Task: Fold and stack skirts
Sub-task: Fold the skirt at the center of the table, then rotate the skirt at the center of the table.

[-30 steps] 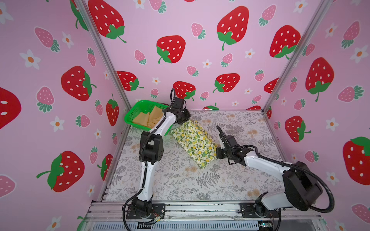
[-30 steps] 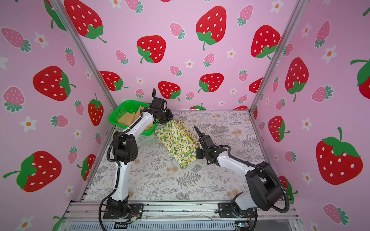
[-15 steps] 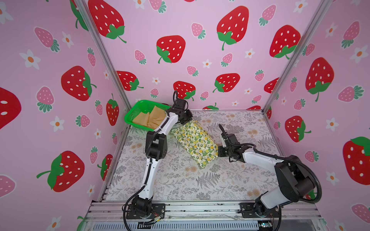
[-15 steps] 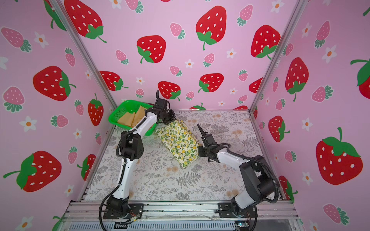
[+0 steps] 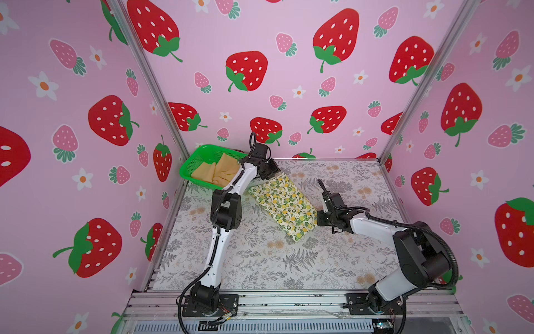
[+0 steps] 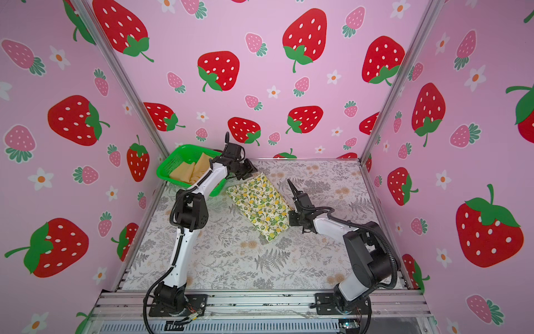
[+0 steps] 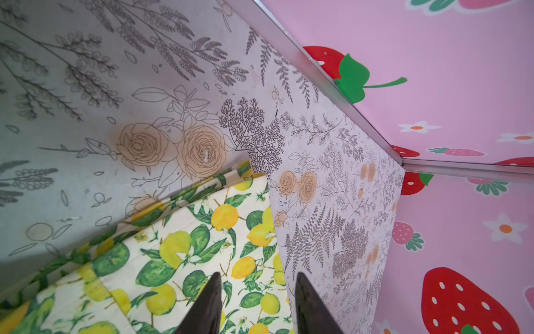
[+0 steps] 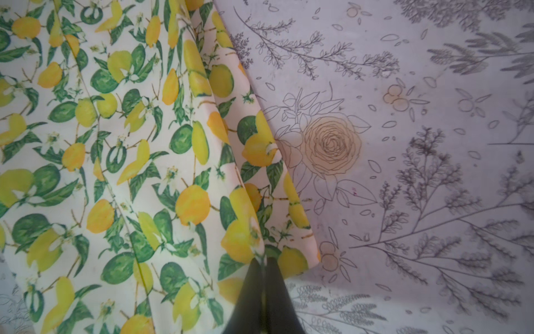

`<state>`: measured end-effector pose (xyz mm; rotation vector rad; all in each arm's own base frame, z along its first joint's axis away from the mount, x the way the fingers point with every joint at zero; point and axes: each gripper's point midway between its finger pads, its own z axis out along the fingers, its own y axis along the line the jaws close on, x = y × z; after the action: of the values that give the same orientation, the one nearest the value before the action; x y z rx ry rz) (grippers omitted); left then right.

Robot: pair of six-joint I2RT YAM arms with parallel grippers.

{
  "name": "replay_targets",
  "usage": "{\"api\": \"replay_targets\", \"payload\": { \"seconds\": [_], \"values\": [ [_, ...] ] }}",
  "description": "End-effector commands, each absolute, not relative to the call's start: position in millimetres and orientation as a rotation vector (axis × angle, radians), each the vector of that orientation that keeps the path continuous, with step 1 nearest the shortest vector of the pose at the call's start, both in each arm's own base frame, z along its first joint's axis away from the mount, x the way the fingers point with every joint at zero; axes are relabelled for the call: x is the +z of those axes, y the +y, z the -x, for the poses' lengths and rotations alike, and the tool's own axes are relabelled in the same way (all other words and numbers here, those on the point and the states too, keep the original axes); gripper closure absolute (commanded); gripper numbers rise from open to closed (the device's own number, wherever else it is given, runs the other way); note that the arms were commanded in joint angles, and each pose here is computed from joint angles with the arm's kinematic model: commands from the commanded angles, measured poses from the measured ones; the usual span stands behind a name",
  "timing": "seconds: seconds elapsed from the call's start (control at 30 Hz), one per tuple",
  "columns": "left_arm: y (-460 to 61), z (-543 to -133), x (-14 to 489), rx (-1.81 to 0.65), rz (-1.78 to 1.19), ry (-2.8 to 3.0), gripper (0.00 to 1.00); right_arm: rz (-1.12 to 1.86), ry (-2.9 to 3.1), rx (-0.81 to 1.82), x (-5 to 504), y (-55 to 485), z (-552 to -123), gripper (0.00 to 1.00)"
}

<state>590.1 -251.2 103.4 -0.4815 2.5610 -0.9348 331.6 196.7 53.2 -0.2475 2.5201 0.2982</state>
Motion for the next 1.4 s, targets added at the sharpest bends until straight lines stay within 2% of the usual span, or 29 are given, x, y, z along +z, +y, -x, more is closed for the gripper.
{"api": "replay_targets", "payload": {
  "seconds": [0.0, 0.07, 0.13, 0.23, 0.33, 0.37, 0.43, 0.5, 0.6, 0.7, 0.77, 1.03, 1.37],
  "values": [
    [-250.3, -589.0, 147.7, -0.966, 0.436, 2.486, 0.51, 0.194, 2.47, 0.225, 65.6, 182.3, -348.2, 0.89],
    [-246.1, -583.7, 156.0, -0.956, 0.429, 2.477, 0.49, 0.194, 2.47, 0.222, 66.0, 180.3, -353.2, 0.88],
    [-243.6, -576.4, 167.3, -0.954, 0.418, 2.462, 0.48, 0.197, 2.468, 0.216, 67.8, 180.6, -357.7, 0.78],
    [-236.6, -563.1, 176.6, -0.932, 0.406, 2.454, 0.46, 0.188, 2.451, 0.185, 72.0, 177.6, -364.3, 0.72],
    [-228.4, -548.0, 180.8, -0.906, 0.397, 2.451, 0.44, 0.182, 2.436, 0.164, 78.2, 174.7, -370.8, 0.61],
    [-226.1, -542.7, 180.4, -0.9, 0.394, 2.451, 0.42, 0.185, 2.434, 0.17, 80.8, 175.5, -370.9, 0.55],
    [-221.7, -533.0, 176.3, -0.891, 0.393, 2.457, 0.29, 0.198, 2.422, 0.218, 87.2, 180.4, -367.7, 0.41],
    [-216.8, -523.2, 168.2, -0.873, 0.392, 2.473, 0.27, 0.214, 2.431, 0.297, 88.3, 188.6, -359.7, 0.29],
    [-211.7, -509.3, 149.4, -0.851, 0.398, 2.507, 0.25, 0.233, 2.455, 0.399, 84.4, 200.4, -343.4, 0.21],
    [-206.3, -499.0, 130.3, -0.821, 0.403, 2.538, 0.24, 0.253, 2.479, 0.443, 77.5, 209.0, -326.3, 0.18],
    [-203.5, -495.0, 118.4, -0.811, 0.411, 2.554, 0.19, 0.26, 2.484, 0.457, 75.4, 212.8, -317.8, 0.17],
    [-195.0, -487.2, 77.5, -0.753, 0.445, 2.624, 0.17, 0.236, 2.501, 0.498, 66.2, 217.2, -304.9, 0.15],
    [-185.0, -470.8, 45.9, -0.708, 0.491, 2.657, 0.17, 0.22, 2.532, 0.472, 48.5, 218.0, -309.2, 0.15]
  ]
}}
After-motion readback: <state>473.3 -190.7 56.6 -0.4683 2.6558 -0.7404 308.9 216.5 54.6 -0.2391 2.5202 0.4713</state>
